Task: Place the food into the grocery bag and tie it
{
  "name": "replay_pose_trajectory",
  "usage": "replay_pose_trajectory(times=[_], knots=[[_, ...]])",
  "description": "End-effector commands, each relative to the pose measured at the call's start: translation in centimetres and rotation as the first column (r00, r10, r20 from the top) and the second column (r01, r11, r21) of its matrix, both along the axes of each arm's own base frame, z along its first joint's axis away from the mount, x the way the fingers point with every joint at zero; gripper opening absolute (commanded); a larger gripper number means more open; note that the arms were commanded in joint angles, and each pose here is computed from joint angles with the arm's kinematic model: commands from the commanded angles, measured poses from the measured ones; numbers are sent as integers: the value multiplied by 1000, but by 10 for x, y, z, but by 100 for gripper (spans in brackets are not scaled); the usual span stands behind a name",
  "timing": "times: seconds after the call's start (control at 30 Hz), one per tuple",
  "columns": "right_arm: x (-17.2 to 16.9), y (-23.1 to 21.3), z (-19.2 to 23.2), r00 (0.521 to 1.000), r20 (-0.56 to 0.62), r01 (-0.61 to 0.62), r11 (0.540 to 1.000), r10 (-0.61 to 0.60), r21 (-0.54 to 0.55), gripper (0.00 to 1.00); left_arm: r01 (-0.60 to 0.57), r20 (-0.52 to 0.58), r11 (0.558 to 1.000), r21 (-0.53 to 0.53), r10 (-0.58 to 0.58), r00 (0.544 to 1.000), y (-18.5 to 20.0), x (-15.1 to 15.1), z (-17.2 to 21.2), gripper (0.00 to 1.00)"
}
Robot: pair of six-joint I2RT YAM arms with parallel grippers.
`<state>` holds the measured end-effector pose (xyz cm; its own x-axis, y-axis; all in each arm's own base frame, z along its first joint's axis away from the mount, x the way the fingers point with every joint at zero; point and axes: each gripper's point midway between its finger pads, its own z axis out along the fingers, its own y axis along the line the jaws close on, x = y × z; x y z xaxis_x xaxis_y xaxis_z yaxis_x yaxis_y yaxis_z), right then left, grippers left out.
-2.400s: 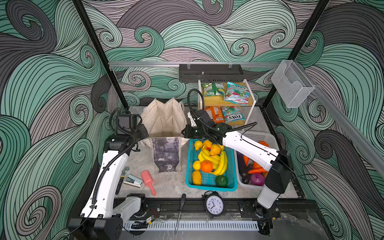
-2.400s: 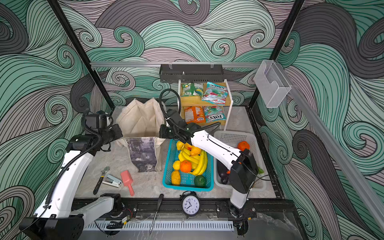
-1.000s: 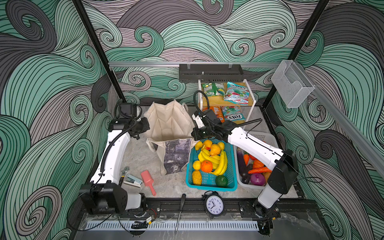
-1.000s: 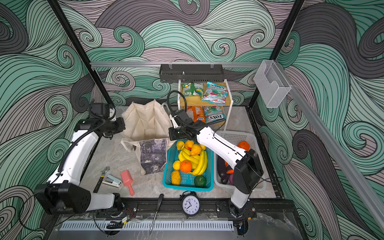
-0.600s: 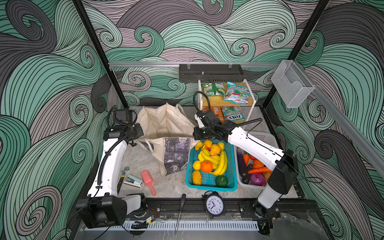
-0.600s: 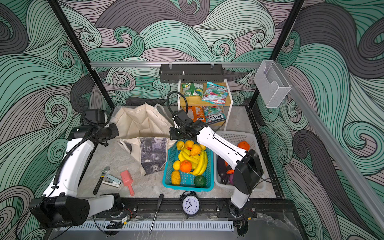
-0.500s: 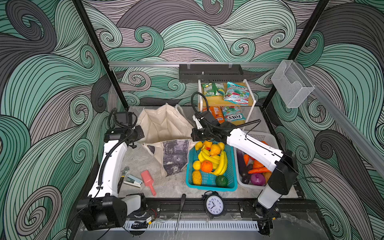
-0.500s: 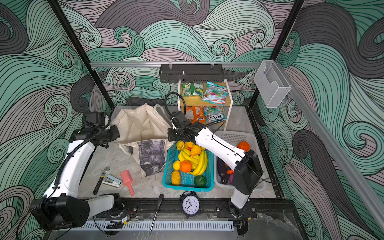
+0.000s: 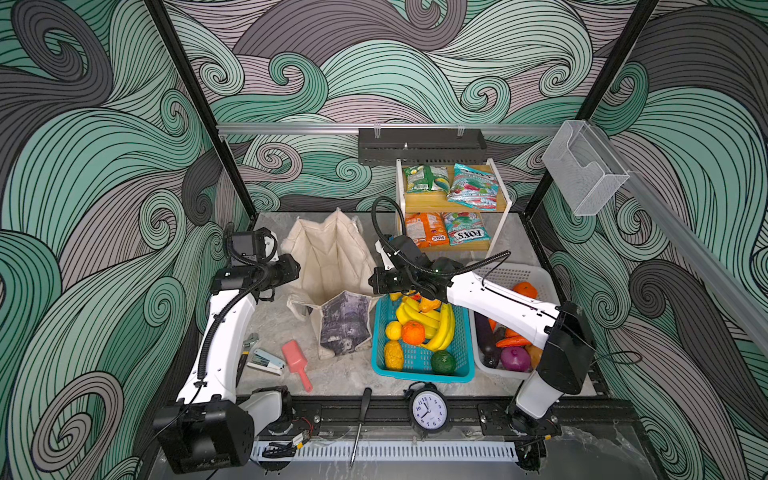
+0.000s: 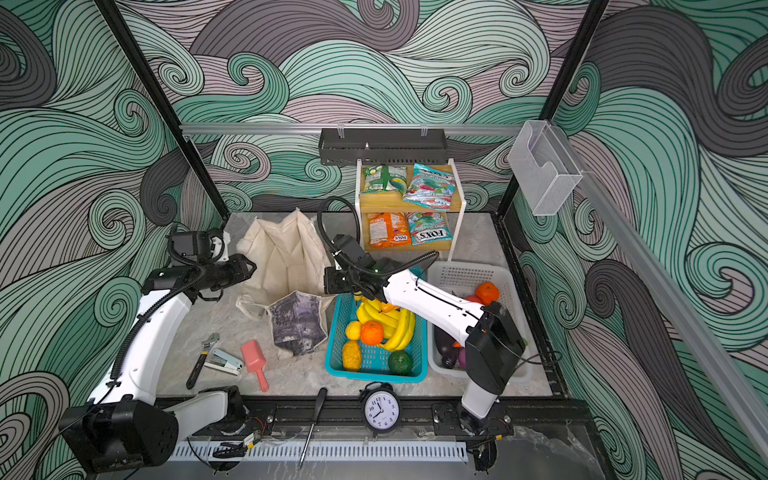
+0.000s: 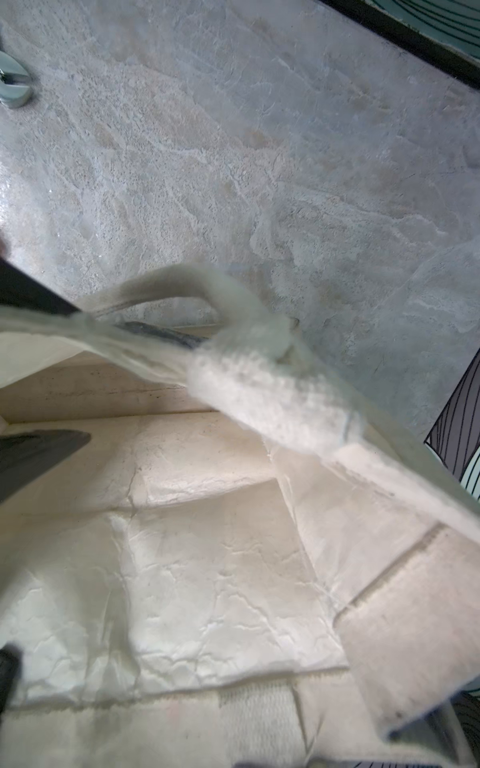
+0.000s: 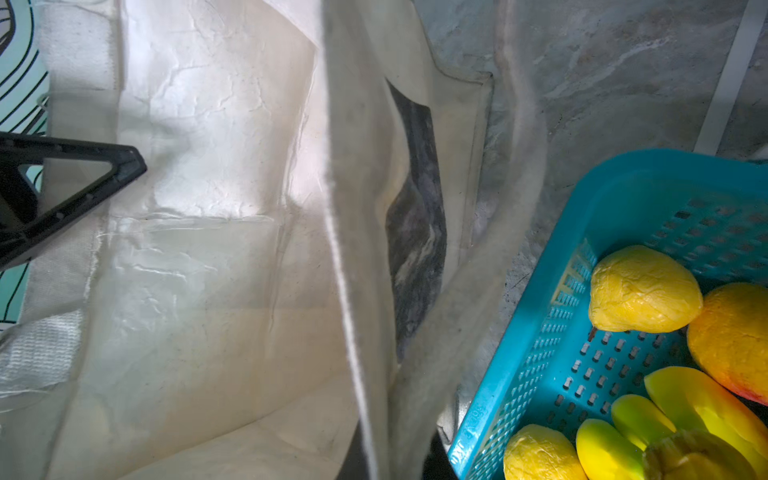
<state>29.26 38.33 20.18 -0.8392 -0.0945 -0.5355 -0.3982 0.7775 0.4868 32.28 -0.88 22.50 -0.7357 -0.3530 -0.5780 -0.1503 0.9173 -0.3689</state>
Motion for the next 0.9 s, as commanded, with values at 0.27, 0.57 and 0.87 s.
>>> replay_pose_trajectory(times=[0.27,0.57,0.87], knots=[[-6,-3,18,999,36,-13,999,11,53,8,44,-83,998,-50,-48,995,-11,0,-15,0],[-16,-11,31,996,93,-6,993,-5,116,23,18,-67,999,-30,-20,998,-6,-2,-8,0],[-21,-36,51,984,178,27,999,-33,38,68,71,5,997,-35,-70,998,-14,-5,4,0]])
